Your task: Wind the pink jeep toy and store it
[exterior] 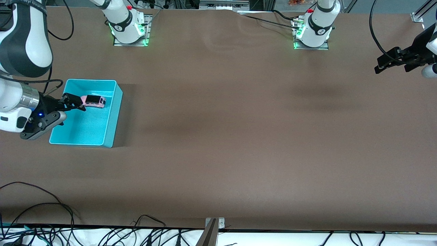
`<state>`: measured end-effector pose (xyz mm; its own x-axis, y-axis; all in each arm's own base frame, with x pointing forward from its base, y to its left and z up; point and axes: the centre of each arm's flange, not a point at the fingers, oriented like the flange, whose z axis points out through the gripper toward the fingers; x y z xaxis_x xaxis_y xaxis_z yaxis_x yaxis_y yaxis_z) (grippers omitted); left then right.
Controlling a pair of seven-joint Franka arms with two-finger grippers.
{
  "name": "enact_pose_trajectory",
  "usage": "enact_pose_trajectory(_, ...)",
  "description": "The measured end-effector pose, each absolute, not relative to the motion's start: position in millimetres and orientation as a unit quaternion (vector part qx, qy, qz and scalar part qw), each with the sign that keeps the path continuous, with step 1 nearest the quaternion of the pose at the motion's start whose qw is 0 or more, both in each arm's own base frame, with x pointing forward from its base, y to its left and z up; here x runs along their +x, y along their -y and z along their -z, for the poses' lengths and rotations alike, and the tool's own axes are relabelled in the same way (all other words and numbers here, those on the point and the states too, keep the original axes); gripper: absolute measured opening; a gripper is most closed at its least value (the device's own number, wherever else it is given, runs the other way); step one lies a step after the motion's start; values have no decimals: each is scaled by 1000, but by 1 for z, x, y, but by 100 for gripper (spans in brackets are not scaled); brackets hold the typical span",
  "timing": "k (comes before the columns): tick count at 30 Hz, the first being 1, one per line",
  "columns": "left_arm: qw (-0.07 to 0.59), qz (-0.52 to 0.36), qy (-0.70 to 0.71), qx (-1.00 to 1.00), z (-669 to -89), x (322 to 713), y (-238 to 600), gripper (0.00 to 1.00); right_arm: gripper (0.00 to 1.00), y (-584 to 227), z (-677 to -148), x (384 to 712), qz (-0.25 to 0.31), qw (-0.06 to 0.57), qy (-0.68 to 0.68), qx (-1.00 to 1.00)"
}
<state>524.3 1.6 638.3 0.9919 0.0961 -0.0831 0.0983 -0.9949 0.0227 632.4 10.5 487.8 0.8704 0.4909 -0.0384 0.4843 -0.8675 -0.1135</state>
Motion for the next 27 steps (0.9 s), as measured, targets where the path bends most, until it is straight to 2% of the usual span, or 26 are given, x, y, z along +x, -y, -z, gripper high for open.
enact_pose_trajectory(12, 14, 38, -49, 998, -638, 525, -2, 100, 100, -21, -553, 630, -40, 15, 62, -997)
enact_pose_trajectory(27, 14, 37, -49, 998, -638, 525, -2, 100, 100, -38, -550, 633, -43, -5, 30, -999)
